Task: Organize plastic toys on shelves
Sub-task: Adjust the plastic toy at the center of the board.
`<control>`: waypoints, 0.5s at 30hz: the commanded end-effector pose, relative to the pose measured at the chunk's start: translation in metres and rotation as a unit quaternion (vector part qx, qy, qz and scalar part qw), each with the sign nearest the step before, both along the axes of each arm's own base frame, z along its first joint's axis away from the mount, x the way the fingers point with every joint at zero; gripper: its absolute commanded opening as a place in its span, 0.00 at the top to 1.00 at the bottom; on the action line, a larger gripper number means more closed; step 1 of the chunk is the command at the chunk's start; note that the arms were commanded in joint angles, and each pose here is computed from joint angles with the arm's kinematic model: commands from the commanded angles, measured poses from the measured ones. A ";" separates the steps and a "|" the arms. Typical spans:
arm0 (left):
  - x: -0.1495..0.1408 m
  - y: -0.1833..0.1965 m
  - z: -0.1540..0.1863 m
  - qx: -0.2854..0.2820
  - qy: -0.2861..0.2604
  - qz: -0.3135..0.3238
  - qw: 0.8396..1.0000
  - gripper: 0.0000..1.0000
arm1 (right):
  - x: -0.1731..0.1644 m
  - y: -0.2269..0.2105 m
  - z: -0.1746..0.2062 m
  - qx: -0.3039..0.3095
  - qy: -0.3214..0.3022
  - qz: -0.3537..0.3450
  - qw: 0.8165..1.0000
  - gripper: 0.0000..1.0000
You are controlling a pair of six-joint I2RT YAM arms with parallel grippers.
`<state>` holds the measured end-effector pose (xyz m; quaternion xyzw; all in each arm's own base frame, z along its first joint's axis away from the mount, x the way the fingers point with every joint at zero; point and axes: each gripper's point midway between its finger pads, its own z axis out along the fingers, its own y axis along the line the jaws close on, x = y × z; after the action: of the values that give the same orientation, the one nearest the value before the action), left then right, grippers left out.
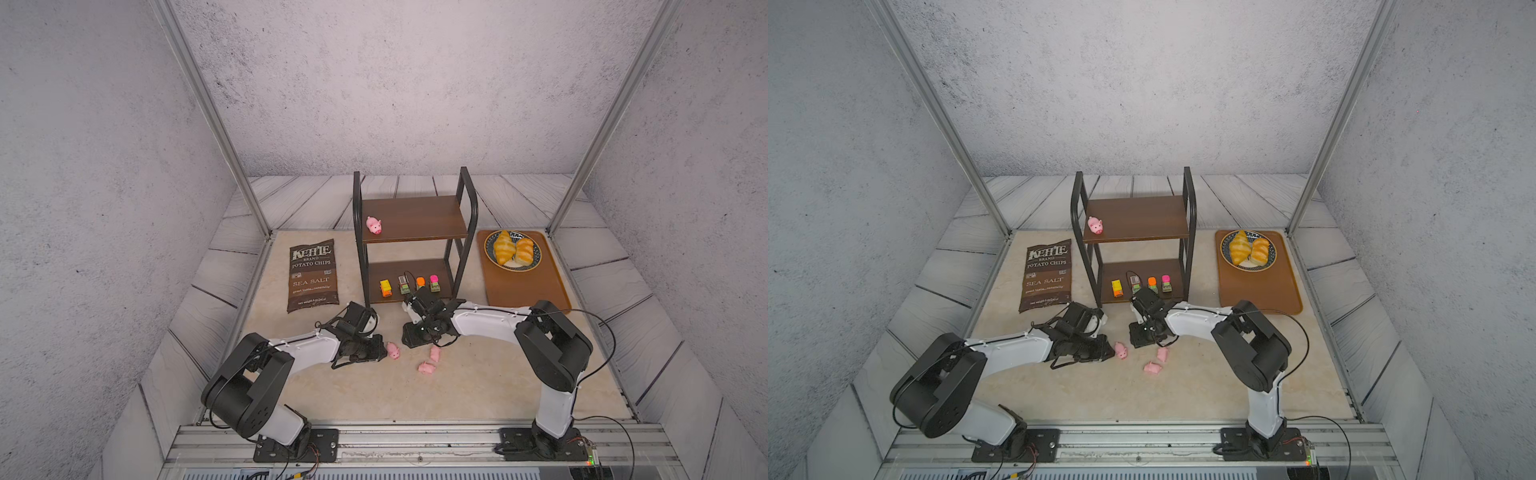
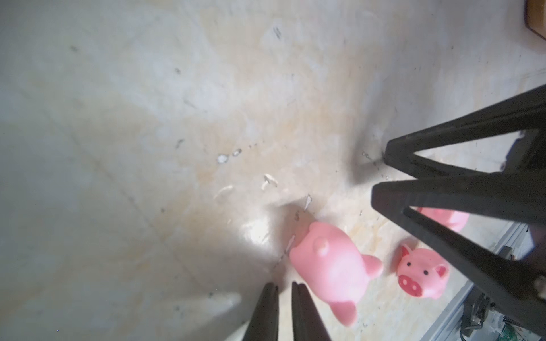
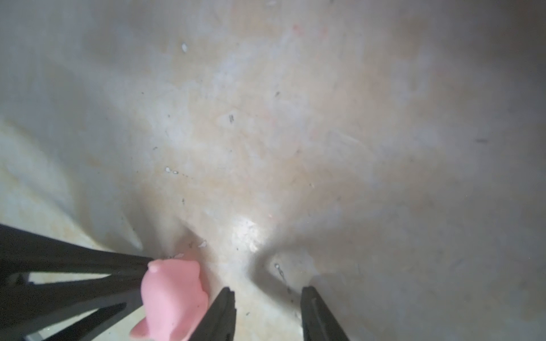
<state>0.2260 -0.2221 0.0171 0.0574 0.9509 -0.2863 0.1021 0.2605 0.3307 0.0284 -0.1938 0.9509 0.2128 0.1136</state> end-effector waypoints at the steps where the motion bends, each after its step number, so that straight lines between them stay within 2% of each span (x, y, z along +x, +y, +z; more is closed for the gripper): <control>1: -0.011 0.005 -0.009 0.013 0.021 -0.010 1.000 0.84 | -0.008 -0.001 0.024 0.025 -0.007 0.010 1.000 0.54; 8: -0.012 0.005 -0.011 0.014 0.025 -0.009 1.000 0.84 | -0.029 0.015 0.044 0.100 0.012 0.053 0.994 0.46; 15: -0.011 0.002 -0.010 0.008 0.025 -0.010 1.000 0.84 | -0.037 0.027 0.032 0.116 0.041 0.070 0.990 0.42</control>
<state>0.2246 -0.2237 0.0171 0.0594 0.9498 -0.2912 0.0982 0.2310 0.3486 0.0592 -0.2248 0.9180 0.3129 0.0936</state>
